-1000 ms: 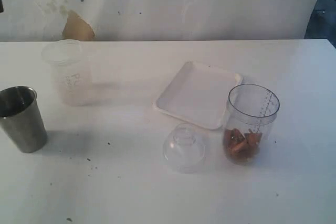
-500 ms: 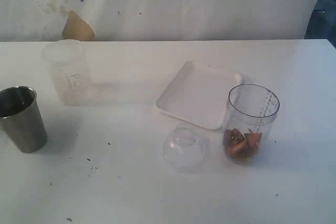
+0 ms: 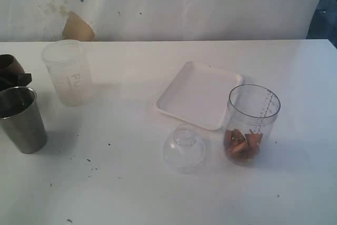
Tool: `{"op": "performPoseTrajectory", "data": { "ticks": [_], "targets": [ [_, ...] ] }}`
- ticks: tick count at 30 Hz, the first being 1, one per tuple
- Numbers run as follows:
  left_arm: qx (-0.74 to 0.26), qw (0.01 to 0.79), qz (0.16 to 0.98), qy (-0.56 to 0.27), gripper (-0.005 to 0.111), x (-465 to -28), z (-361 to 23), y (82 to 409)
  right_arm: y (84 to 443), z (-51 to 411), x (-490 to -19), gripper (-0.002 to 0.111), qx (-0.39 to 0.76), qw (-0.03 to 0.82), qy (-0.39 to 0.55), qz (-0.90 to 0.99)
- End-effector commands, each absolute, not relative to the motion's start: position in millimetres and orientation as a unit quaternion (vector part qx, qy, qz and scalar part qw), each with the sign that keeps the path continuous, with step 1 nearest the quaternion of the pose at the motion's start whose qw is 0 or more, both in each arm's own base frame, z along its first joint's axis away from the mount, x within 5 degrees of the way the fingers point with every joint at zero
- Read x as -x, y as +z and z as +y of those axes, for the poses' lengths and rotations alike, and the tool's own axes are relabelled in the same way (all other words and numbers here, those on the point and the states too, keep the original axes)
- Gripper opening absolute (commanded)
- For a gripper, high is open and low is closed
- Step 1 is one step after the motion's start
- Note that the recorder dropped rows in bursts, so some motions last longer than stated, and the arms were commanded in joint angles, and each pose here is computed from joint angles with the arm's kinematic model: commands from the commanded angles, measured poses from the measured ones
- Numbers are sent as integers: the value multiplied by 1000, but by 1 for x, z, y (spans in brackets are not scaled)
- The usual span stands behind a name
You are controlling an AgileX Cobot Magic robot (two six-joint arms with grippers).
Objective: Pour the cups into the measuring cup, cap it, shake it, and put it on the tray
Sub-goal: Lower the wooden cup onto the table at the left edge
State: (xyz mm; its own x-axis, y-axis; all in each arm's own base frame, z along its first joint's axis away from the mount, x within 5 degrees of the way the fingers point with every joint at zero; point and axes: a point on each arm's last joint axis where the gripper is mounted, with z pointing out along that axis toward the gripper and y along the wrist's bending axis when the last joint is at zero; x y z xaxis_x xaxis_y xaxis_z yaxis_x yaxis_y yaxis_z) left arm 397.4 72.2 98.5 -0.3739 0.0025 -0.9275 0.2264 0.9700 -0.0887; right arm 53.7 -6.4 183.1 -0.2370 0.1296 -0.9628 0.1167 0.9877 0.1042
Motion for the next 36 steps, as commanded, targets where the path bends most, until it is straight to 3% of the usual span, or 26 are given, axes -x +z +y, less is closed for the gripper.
{"op": "performPoseTrajectory", "data": {
  "ticks": [1, 9, 13, 15, 17, 19, 26, 36],
  "targets": [
    [-99, 566, 810, -120, 0, -403, 49, 104, 183, -6, -53, 0, -77, 615, 7, 785],
    [-121, 561, 814, -92, 4, -404, 44, 102, 183, -6, -53, 0, -77, 615, 7, 785],
    [-100, 528, 840, -71, 35, -403, 49, 95, 183, -6, -53, 0, -77, 615, 7, 785],
    [-107, 540, 831, -79, 61, -403, 47, 97, 183, -6, -53, 0, -77, 615, 7, 785],
    [-107, 542, 830, -80, 77, -404, 47, 98, 183, -6, -53, 0, -77, 615, 7, 785],
    [-107, 541, 831, -80, 85, -403, 47, 98, 183, -6, -53, 0, -77, 615, 7, 785],
    [-107, 549, 825, -85, 86, -404, 46, 100, 183, -6, -53, 0, -77, 615, 7, 785],
    [-115, 588, 797, -83, 86, -405, 45, 130, 183, -6, -53, 0, -77, 615, 7, 785]
  ]
}}
